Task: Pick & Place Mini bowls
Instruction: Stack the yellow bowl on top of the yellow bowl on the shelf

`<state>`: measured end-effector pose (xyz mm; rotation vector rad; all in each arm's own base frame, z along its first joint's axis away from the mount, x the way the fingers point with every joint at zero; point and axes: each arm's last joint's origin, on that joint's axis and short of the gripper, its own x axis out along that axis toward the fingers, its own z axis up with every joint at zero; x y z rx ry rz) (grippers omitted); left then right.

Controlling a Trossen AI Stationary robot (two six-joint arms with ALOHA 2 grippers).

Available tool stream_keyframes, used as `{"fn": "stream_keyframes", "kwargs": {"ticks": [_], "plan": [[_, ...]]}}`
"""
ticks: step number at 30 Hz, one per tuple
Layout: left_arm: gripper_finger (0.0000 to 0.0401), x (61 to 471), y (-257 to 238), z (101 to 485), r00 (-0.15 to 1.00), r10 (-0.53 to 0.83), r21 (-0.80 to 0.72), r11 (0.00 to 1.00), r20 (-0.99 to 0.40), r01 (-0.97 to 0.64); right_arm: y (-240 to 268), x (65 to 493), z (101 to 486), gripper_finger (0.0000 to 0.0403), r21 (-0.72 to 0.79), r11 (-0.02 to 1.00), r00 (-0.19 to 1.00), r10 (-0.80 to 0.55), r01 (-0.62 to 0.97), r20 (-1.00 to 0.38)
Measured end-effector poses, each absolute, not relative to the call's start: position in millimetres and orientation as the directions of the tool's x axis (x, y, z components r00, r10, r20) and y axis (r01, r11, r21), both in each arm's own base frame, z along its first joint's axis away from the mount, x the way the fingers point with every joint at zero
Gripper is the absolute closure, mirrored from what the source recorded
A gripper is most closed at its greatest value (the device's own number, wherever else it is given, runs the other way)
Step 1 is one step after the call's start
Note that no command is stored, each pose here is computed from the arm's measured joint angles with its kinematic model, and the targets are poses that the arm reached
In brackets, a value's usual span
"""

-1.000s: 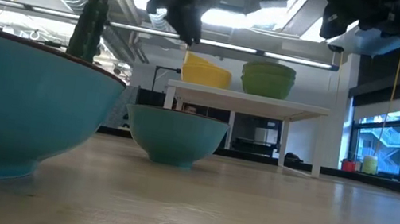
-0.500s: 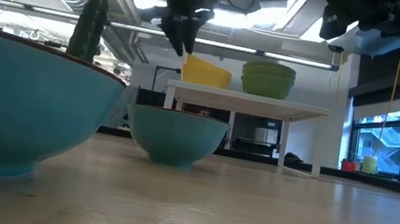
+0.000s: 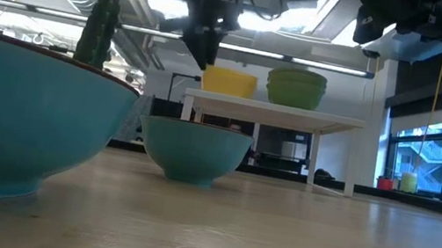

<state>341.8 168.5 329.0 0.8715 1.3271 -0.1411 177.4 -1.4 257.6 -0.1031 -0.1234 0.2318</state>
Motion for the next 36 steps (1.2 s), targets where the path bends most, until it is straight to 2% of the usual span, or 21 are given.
{"fn": "stream_keyframes", "kwargs": {"ticks": [6, 13, 21, 28, 36], "plan": [[0.0333, 346, 172, 320, 0.248, 0.394, 0.462, 0.682, -0.885, 0.566, -1, 177, 258, 0.0386, -0.116, 0.968, 0.966, 0.235, -0.223, 0.11], [0.0395, 346, 172, 321, 0.24, 0.413, 0.473, 0.684, -0.878, 0.556, -1, 177, 258, 0.0386, -0.115, 0.968, 0.966, 0.235, -0.223, 0.11], [0.038, 346, 168, 324, 0.255, 0.409, 0.479, 0.676, -0.876, 0.56, -1, 177, 258, 0.0386, -0.115, 0.968, 0.966, 0.235, -0.223, 0.109], [0.0385, 348, 164, 324, 0.258, 0.419, 0.486, 0.652, -0.871, 0.582, -1, 177, 258, 0.0386, -0.119, 0.968, 0.966, 0.235, -0.222, 0.11], [0.0382, 354, 146, 341, 0.372, 0.39, 0.539, 0.595, -0.842, 0.596, -1, 178, 258, 0.0386, -0.119, 0.968, 0.966, 0.235, -0.222, 0.11]]}}
